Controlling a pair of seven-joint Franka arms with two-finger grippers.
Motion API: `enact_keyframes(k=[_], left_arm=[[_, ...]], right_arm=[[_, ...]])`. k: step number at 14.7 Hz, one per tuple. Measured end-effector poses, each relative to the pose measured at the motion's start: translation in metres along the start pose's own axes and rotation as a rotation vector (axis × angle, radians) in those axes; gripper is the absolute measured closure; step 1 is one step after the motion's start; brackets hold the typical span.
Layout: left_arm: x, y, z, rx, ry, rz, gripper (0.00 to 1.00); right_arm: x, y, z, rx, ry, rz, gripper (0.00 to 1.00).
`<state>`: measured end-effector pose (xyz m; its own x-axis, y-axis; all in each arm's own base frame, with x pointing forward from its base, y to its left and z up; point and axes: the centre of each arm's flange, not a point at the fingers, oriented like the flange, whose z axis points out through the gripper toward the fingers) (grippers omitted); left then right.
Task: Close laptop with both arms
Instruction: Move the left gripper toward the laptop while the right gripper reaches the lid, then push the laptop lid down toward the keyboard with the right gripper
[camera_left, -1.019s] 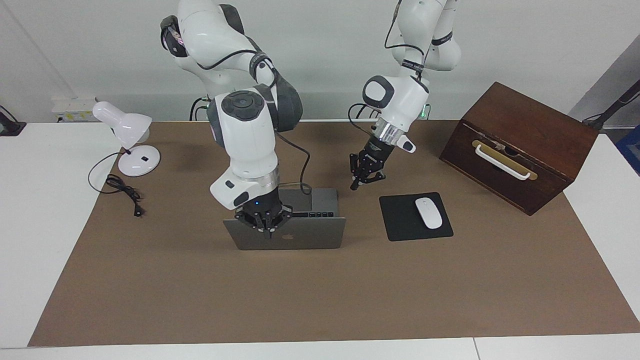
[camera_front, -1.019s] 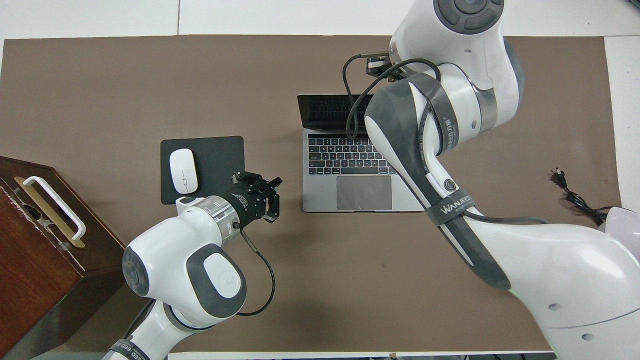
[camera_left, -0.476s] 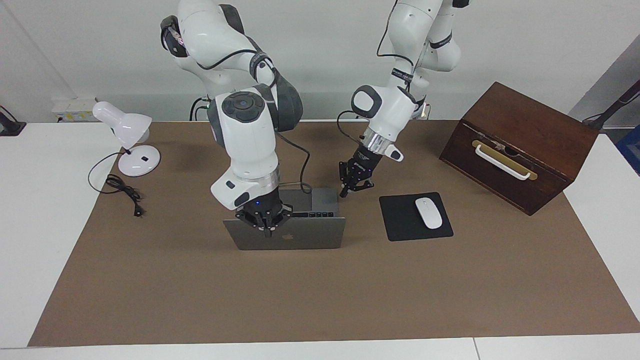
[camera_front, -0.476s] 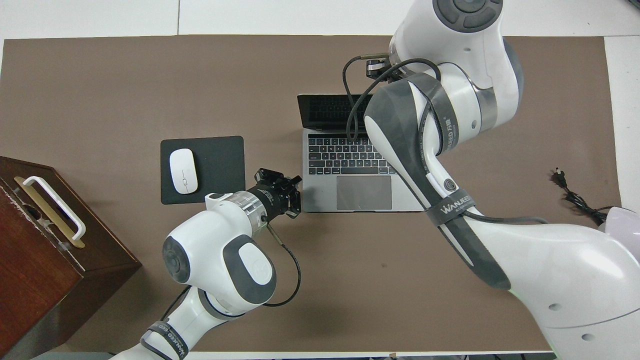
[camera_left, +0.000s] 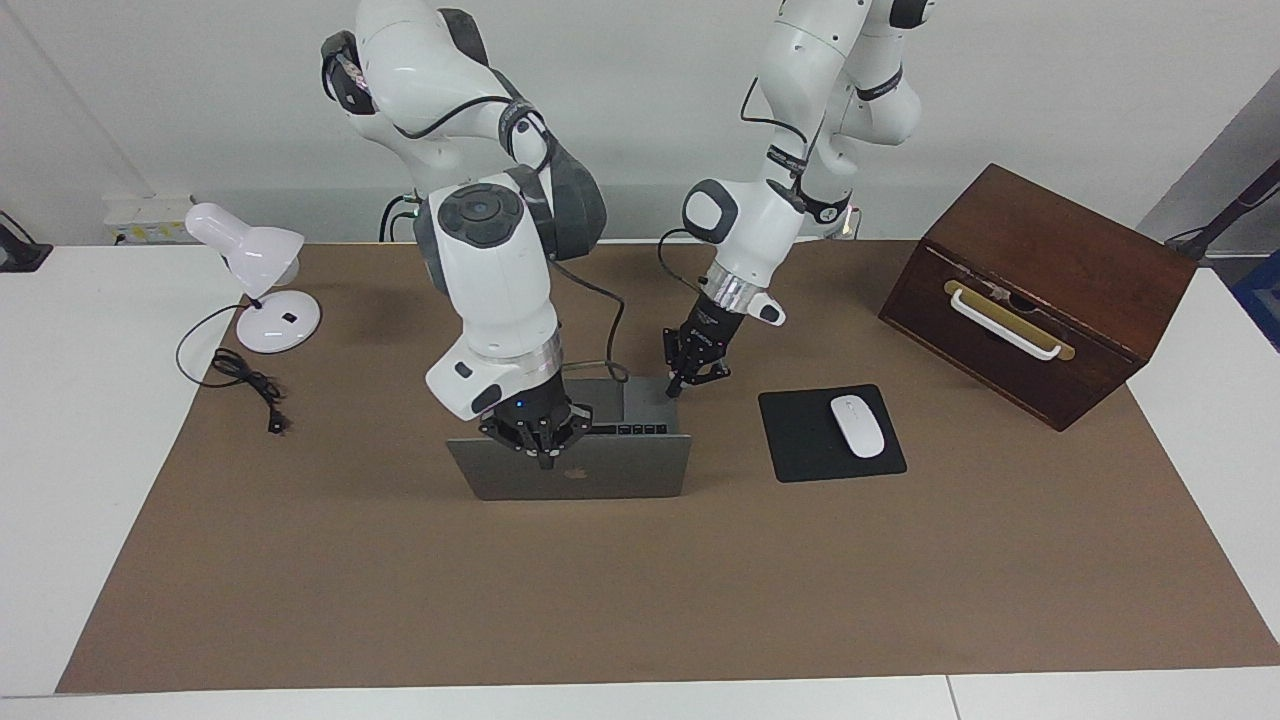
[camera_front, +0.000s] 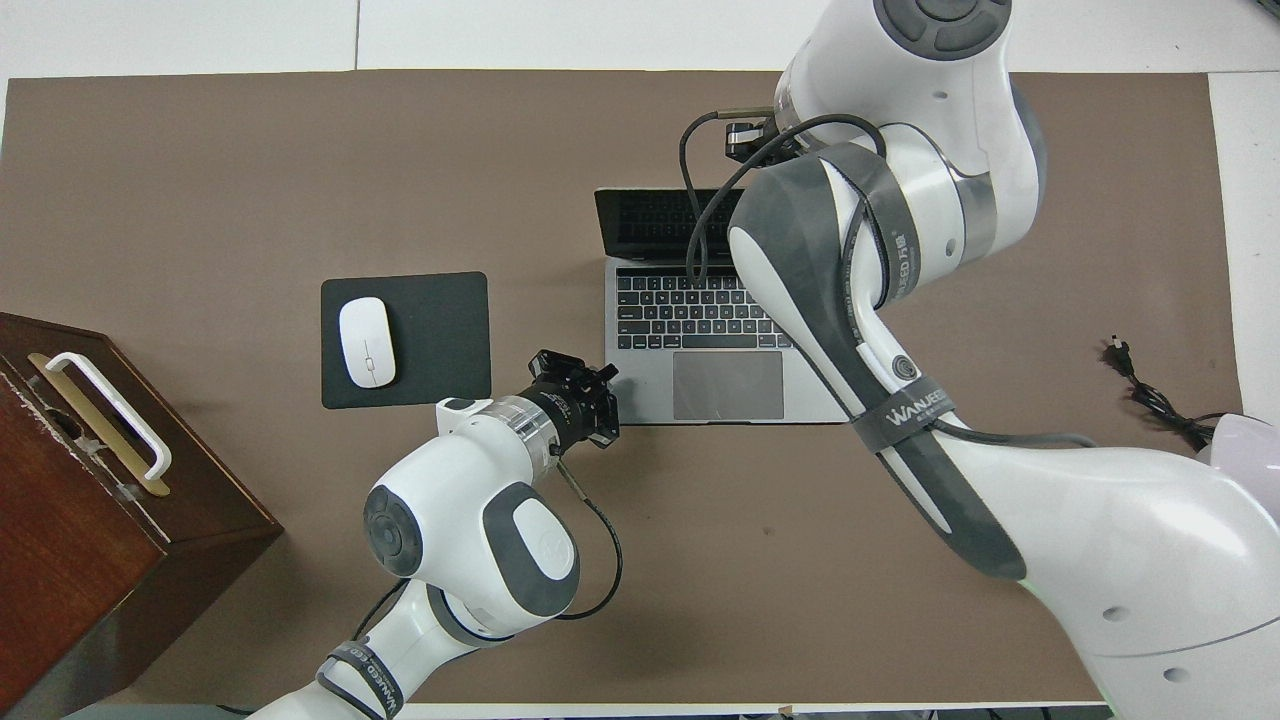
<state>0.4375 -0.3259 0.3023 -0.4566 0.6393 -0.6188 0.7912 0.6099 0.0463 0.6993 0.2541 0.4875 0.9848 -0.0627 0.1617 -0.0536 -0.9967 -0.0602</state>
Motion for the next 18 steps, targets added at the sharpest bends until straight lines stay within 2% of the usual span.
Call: enact_keyframes(k=[8,11,18], left_arm=[[0.01,-0.02,0.021,0.001,0.035,0.025,0.99],[0.009,-0.019,0.022,-0.004,0.034,0.024,0.99],[0.009,-0.023,0.023,-0.003,0.034,0.029,0.99]], right_arm=[[-0.002,-0.001,0.0,0.014,-0.019,0.006,0.99],[-0.004,-0.003,0.001,0.041,-0.043,0.017,0.99],[-0.009,-0.003,0.013,0.051,-0.08,0.025,0.99]])
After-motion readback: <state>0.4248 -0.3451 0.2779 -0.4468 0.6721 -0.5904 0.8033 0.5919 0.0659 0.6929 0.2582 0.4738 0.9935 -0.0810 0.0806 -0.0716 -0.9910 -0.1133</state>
